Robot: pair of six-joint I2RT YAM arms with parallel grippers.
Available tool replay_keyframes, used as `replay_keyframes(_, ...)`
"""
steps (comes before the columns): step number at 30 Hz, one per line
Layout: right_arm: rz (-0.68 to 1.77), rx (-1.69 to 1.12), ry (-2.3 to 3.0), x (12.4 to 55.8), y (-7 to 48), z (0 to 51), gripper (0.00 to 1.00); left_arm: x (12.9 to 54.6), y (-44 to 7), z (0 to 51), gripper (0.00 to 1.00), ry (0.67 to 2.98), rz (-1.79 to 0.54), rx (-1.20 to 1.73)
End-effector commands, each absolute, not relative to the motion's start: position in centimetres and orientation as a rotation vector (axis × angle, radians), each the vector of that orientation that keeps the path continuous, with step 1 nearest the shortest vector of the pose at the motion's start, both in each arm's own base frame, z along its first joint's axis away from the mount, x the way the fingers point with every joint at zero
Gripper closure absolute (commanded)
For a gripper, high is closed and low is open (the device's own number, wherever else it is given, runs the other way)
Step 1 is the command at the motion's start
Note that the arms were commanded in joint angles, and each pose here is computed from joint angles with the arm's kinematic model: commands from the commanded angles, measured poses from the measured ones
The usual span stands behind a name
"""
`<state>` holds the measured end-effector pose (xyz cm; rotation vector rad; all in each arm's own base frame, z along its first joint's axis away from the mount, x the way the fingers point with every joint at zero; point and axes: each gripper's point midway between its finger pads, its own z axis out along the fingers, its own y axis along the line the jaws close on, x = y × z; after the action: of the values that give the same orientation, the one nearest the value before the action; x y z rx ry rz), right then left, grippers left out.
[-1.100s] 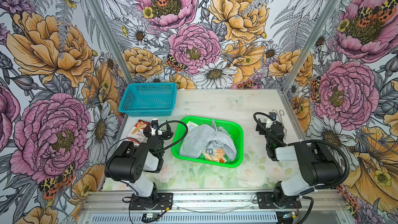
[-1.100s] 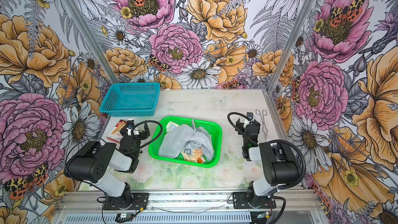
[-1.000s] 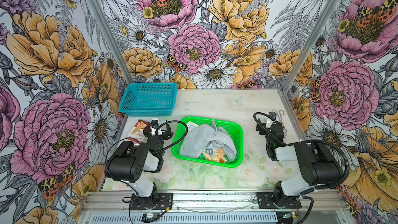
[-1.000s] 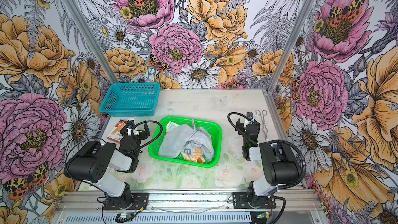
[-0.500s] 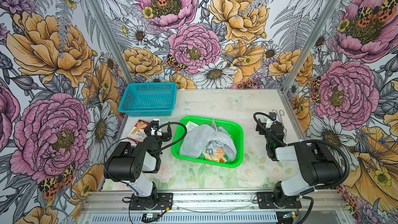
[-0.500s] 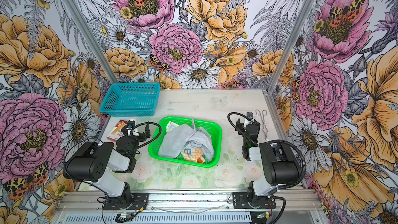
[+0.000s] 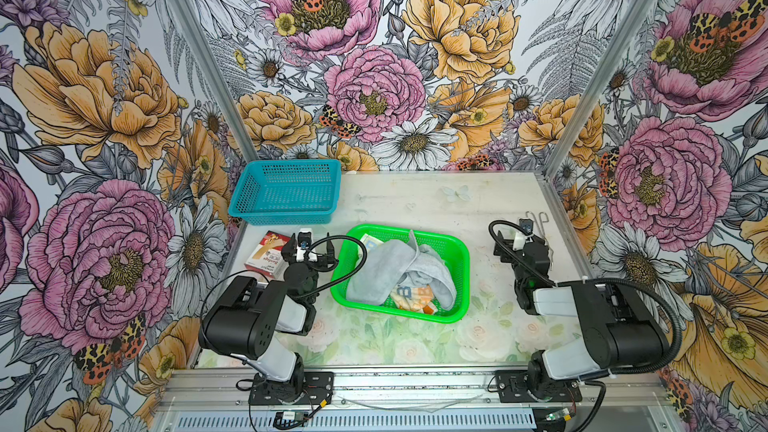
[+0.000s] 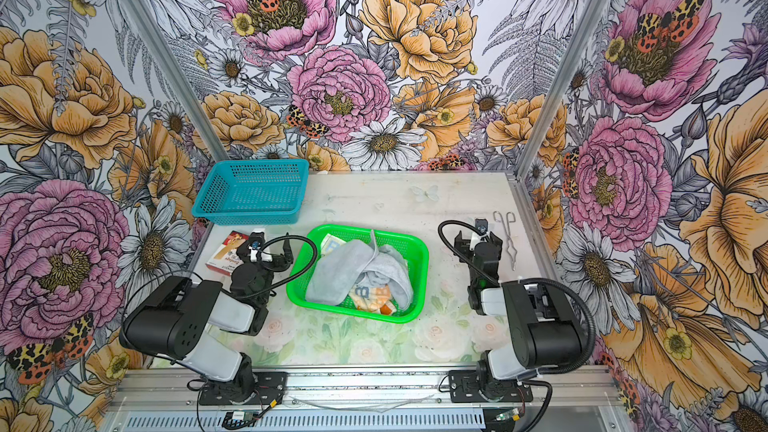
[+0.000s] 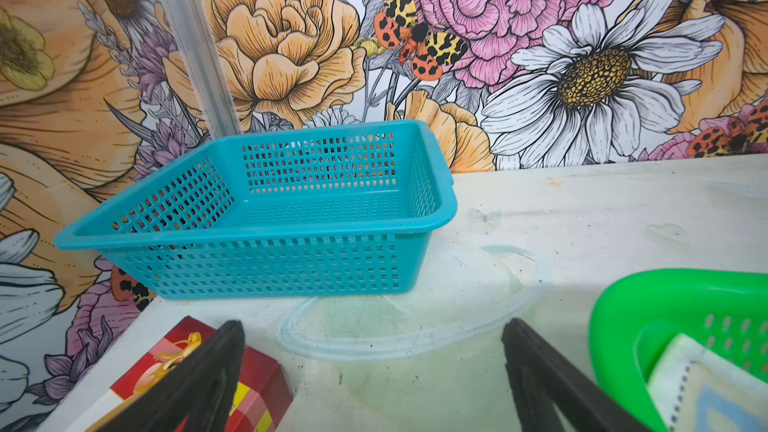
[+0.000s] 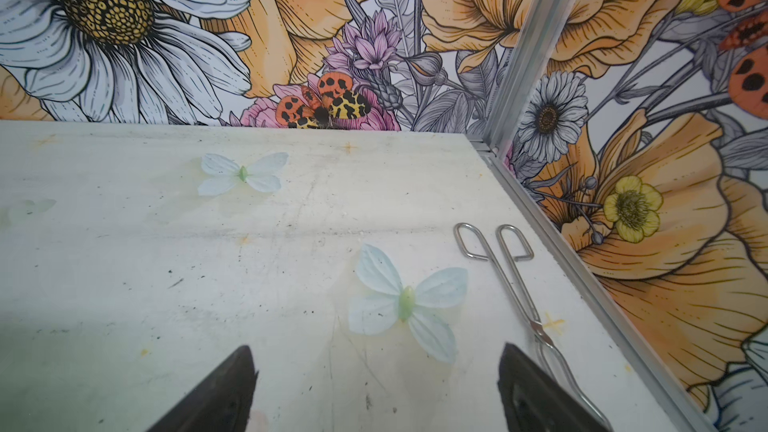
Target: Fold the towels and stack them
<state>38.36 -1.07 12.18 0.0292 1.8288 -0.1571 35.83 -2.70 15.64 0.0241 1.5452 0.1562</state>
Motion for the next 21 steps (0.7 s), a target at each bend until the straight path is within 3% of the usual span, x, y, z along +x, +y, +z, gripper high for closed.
replay_keyframes(1,-0.106,-0.075,1.801,38.9,1.1,16.8,0.09,35.1,-4.3,18.9,0.02,1.493,0.353,0.068)
replay_keyframes(4,0.036,-0.131,1.804,39.5,3.5,19.4,0.12,35.4,-7.3,21.2,0.02,1.530,0.405,0.093)
replay_keyframes(7,0.229,-0.299,1.914,39.8,7.8,19.8,0.22,35.1,-9.7,21.2,0.02,1.705,0.195,0.051)
replay_keyframes(10,0.371,-0.438,1.974,39.9,11.8,19.8,0.24,32.9,-11.5,21.5,0.02,1.832,-0.099,0.002)
replay_keyframes(14,0.596,-0.603,2.024,40.7,16.3,19.8,0.34,29.3,-13.3,21.0,0.02,2.009,-0.381,-0.058)
replay_keyframes(17,0.697,-0.626,2.064,41.9,17.8,19.0,0.42,27.1,-15.2,19.0,0.02,2.174,-0.518,-0.017)
replay_keyframes(21,0.816,-0.655,2.110,41.2,18.9,17.4,0.42,25.6,-16.9,18.5,0.02,2.239,-0.566,0.030)
